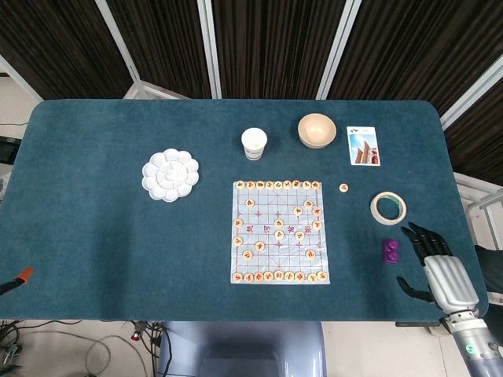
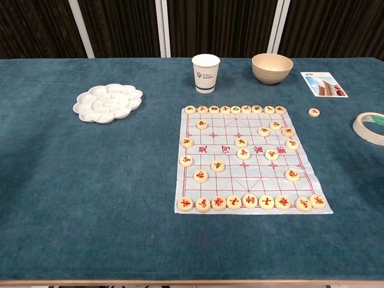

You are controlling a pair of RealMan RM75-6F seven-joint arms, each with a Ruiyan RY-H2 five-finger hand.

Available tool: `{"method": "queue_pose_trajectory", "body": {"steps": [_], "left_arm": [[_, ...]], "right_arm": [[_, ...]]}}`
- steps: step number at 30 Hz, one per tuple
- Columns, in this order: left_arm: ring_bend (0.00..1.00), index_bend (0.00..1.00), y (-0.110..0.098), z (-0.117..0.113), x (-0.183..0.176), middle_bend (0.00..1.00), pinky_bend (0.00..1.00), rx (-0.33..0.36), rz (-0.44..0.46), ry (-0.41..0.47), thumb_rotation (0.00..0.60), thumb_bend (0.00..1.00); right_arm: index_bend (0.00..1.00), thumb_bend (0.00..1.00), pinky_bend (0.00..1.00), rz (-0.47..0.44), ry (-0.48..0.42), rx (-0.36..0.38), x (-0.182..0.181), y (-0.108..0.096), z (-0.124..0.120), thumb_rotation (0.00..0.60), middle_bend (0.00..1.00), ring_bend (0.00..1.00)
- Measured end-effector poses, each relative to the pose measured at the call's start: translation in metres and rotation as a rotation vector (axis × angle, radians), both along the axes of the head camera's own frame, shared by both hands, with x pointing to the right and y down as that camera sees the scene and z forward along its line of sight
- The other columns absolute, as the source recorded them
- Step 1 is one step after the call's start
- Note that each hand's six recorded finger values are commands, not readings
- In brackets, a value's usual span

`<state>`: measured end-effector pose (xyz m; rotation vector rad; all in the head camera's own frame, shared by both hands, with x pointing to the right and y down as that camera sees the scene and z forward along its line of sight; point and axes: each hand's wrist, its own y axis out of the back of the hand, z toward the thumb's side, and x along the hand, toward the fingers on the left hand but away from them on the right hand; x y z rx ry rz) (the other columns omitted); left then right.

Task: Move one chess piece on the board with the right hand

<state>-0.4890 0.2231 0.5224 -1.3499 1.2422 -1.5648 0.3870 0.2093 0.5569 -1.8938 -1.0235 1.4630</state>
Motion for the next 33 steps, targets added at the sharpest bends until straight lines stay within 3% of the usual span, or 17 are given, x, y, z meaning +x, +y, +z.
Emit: {"method": "queue_pose_trajectory", "body": {"steps": [5,15,23,33], "left_arm": [[0.00,0.05,0.000,0.000,-0.001,0.00,0.00,0.001,-0.004,-0.002,0.600,0.00],[0.00,0.05,0.000,0.002,0.000,0.00,0.00,-0.006,-0.001,-0.002,0.600,0.00],[0.00,0.05,-0.001,0.003,-0.002,0.00,0.00,-0.010,-0.006,-0.001,0.600,0.00],[0.00,0.05,-0.002,0.003,-0.002,0.00,0.00,-0.009,-0.005,0.001,0.600,0.00]], "right_arm": [[0.05,0.38,0.07,0.003,-0.016,-0.067,-0.016,-0.029,0.014,0.600,0.00,0.00],[0.12,0.38,0.07,-0.071,0.004,-0.088,-0.080,-0.072,0.036,0.600,0.00,0.00],[0.17,0.38,0.07,-0.125,-0.021,-0.112,-0.140,-0.084,0.058,0.600,0.00,0.00],[0.25,0.38,0.07,-0.192,-0.015,-0.113,-0.196,-0.080,0.077,0.600,0.00,0.00]]}}
